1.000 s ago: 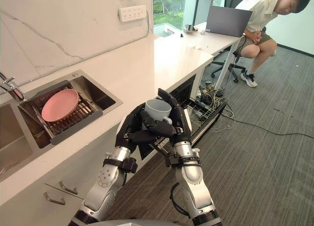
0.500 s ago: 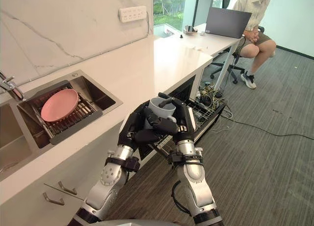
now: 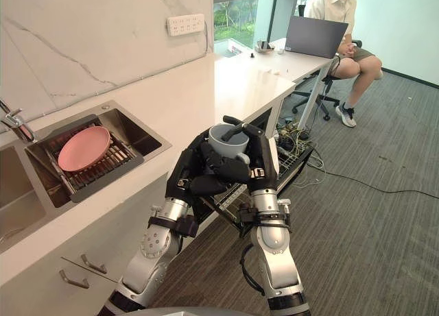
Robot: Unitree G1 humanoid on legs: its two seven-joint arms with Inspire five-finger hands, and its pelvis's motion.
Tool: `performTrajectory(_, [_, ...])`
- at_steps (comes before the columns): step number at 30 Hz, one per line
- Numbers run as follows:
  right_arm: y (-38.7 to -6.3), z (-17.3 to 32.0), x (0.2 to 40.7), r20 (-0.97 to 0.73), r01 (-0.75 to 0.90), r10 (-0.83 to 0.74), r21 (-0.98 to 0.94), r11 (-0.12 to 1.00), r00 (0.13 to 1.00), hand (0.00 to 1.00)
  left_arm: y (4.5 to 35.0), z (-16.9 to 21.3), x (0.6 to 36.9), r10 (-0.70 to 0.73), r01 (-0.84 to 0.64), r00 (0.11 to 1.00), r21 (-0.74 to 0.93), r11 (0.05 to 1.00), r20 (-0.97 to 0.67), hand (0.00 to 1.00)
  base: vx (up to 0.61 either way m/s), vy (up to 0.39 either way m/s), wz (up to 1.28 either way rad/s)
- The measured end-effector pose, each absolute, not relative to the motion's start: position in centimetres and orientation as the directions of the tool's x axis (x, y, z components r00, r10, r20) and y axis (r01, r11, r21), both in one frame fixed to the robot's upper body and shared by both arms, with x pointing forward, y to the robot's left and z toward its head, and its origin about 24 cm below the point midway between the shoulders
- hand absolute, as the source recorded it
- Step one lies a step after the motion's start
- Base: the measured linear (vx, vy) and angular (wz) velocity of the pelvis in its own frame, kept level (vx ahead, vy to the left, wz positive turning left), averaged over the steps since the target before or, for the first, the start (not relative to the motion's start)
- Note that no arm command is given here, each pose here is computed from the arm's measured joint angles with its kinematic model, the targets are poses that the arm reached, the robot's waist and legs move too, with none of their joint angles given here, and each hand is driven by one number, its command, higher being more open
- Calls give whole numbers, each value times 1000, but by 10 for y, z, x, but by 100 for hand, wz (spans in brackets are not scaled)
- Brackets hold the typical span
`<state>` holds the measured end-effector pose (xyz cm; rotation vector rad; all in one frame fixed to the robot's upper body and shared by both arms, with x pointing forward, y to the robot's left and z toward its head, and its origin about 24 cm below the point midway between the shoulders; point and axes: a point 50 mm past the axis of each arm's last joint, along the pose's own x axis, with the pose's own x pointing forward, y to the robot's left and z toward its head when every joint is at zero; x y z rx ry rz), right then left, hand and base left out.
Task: Walk over to the sink, pick up the cup, carry it to the dishwasher, place the cup inside the dishwasher, then close the dishwasher door
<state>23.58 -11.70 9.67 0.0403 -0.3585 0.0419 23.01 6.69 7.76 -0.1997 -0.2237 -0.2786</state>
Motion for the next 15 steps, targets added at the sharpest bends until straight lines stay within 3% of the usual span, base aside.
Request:
performTrajectory(9, [-119,102,235,385,2,40,-108,994,922,30,67,77,229,-252,294,935,-148,944,249,90,0,0,0])
performTrajectory(11, [-125,103,235,396,54,0,-124,991,918,30,69,74,228,-243,283,941,-152,947,235,90,0,0,0])
performTrajectory(15, [-168,114,232,454,306,-225,-113,945,862,30,98,54,224,-129,151,981,-150,977,148,90,0,0,0])
